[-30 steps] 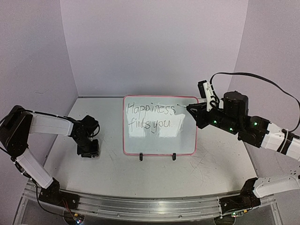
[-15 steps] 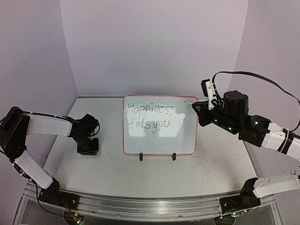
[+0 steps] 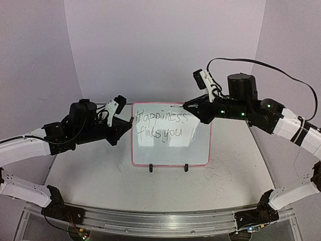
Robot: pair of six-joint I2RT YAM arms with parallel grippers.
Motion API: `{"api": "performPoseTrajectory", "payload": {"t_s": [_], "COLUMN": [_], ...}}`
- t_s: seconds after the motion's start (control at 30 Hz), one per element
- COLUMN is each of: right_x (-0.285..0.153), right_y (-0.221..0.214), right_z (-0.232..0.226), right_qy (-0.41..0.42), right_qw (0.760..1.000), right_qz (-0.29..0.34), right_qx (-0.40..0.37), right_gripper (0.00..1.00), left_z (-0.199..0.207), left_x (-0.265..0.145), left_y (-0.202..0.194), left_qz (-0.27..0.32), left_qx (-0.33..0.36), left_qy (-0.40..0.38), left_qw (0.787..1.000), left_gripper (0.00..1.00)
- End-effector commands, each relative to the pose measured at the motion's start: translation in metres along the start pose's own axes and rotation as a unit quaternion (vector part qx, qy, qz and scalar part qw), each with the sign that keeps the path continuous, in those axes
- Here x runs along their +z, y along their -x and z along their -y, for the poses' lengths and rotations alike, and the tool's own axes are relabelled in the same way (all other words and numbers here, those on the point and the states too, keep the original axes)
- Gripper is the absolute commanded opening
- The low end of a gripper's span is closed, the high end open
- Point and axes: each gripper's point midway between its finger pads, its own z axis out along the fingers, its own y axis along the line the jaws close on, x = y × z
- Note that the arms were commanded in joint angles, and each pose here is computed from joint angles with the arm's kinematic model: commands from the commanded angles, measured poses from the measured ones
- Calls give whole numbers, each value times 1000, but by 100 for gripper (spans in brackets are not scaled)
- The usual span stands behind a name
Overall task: Write a sentence on the whiteboard
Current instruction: Insert the whiteboard marker without the cap into the pen cap.
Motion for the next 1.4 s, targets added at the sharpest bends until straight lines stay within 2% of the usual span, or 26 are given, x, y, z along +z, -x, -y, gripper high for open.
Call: {"api": "performPoseTrajectory", "payload": {"t_s": [0.0, 0.13, 0.5, 0.87, 1.37], "right_x": [13, 26, 55, 56, 70], "right_y": [6, 12, 14, 18, 11], "right_z": [-56, -77, -79, -74, -77], "right_qy": [136, 142, 111, 90, 91], "right_qw": [988, 985, 986, 988, 988], "right_qz": [-34, -46, -58, -62, -75], "right_qx": [65, 86, 112, 105, 99], "right_gripper": [0, 0, 0, 0, 0], "left_z": [17, 15, 28, 32, 34], "left_x": [-1, 1, 2, 9, 11], "left_y": [50, 52, 43, 32, 32], "left_qz": [93, 93, 93, 68, 66], "left_qx": [201, 274, 333, 351, 350], "left_qy": [18, 47, 51, 46, 43], "left_qw": [975, 956, 937, 933, 934], "left_gripper": [3, 3, 2, 1, 1]}}
